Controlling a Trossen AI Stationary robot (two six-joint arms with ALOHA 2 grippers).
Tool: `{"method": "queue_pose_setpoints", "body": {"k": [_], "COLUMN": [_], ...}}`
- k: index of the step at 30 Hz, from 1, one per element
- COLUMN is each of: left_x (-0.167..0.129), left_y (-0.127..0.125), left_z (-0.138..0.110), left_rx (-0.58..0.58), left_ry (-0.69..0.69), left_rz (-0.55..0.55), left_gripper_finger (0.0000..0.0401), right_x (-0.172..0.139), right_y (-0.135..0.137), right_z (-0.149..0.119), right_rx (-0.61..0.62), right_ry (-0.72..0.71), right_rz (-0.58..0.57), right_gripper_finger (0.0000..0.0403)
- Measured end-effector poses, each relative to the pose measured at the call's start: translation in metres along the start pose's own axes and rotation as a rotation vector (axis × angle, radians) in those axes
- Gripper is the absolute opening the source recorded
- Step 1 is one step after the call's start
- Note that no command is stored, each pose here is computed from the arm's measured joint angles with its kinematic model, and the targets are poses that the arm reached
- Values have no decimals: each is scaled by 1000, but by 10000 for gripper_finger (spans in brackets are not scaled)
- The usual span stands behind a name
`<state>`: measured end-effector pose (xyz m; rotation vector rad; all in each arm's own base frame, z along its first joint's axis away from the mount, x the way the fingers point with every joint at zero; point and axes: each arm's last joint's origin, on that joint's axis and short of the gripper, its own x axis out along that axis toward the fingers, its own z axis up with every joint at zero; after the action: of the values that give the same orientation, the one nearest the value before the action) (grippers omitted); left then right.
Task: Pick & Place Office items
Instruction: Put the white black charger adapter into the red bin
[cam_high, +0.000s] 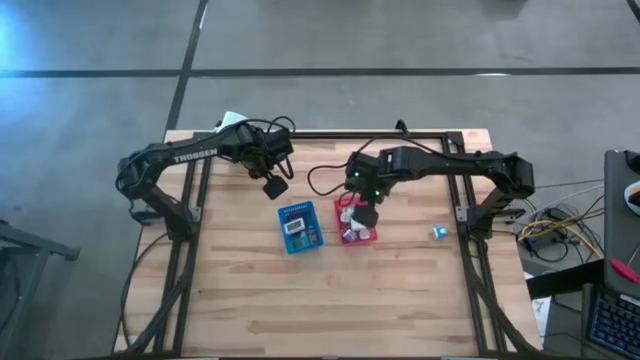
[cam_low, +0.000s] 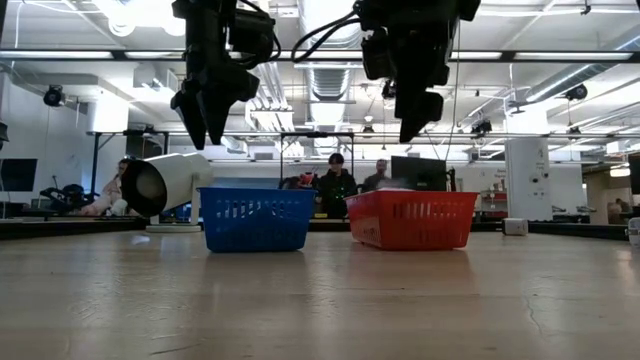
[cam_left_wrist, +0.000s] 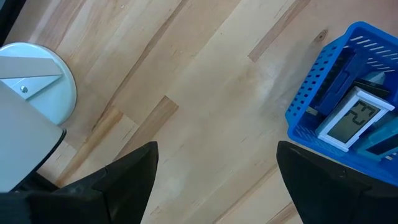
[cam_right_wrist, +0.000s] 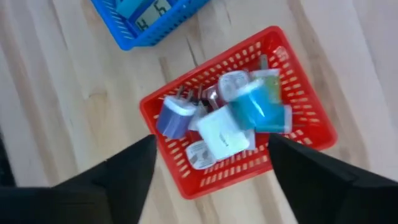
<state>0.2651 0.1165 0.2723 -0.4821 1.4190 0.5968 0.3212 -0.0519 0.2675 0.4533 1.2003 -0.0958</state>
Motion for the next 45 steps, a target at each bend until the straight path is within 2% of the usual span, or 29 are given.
{"method": "queue_pose_setpoints", "body": {"k": [4,8,16,19,24,34,45], "left_x": [0,0,0,0,0,0,0], "left_y": [0,0,0,0,0,0,0], "left_z": [0,0,0,0,1,1,1], "left_rx": [0,0,0,0,11,21,22], "left_ry": [0,-1,-1,-2,-9,-16,-16], "left_rz": [0,0,0,-1,-3,-4,-5], "left_gripper_finger": [332,332,332,332,332,332,332], "right_x": [1,1,-24,-37,-54,-65,-57], "right_y": [0,-1,-13,-23,-46,-86,-137], "right_z": [0,0,-6,-13,-27,-40,-65], "right_rx": [41,56,73,110,194,235,361], "right_ry": [8,1,-92,-85,9,112,227], "right_rz": [11,-11,-255,-358,-422,-511,-527], "right_gripper_finger": [330,339,326,325,325,325,325]}}
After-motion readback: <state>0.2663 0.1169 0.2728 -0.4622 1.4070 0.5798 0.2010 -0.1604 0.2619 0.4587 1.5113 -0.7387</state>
